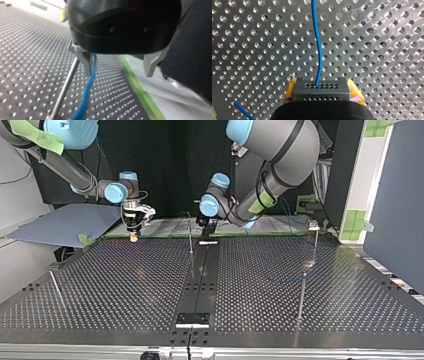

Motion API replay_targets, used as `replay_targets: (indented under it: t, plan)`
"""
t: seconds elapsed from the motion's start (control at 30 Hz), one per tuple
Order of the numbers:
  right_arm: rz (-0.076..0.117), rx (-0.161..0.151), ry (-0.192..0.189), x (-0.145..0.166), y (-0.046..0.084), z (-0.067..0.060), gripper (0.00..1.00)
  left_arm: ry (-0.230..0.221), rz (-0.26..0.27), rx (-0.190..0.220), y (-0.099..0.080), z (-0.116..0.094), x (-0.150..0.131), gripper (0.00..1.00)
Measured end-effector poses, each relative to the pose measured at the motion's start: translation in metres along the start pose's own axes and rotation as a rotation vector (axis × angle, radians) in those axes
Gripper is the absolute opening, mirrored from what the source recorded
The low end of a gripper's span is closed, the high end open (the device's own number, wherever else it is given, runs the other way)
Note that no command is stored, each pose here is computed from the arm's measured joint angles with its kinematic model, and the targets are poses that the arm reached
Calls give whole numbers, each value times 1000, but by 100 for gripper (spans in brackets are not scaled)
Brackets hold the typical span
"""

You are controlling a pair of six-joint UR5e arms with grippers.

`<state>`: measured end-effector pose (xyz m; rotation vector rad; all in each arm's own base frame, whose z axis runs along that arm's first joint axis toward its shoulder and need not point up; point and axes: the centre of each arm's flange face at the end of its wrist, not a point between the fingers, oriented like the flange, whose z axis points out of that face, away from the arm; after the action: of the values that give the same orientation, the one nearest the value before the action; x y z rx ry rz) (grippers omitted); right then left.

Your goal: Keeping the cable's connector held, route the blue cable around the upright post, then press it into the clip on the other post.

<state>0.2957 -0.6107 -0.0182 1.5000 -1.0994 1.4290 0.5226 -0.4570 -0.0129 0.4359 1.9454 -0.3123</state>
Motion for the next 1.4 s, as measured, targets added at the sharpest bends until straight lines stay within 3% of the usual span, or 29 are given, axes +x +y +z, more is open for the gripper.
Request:
replay_targets:
  t: [0.13, 0.47, 0.83, 1.4]
  plan:
    - [-1, -2, -2, 0, 1, 0, 0, 2, 28, -7, 0, -7, 0, 99]
    - [-4, -2, -7, -1, 1, -1, 0, -39, 28, -29, 7, -16, -22, 99]
    - [-5, -3, -9, -1, 2, -1, 0, -40, 36, 36, -7, -32, -27, 99]
    - [1, -4, -10, -1, 2, -1, 0, -28, 37, 46, -11, -37, -28, 99]
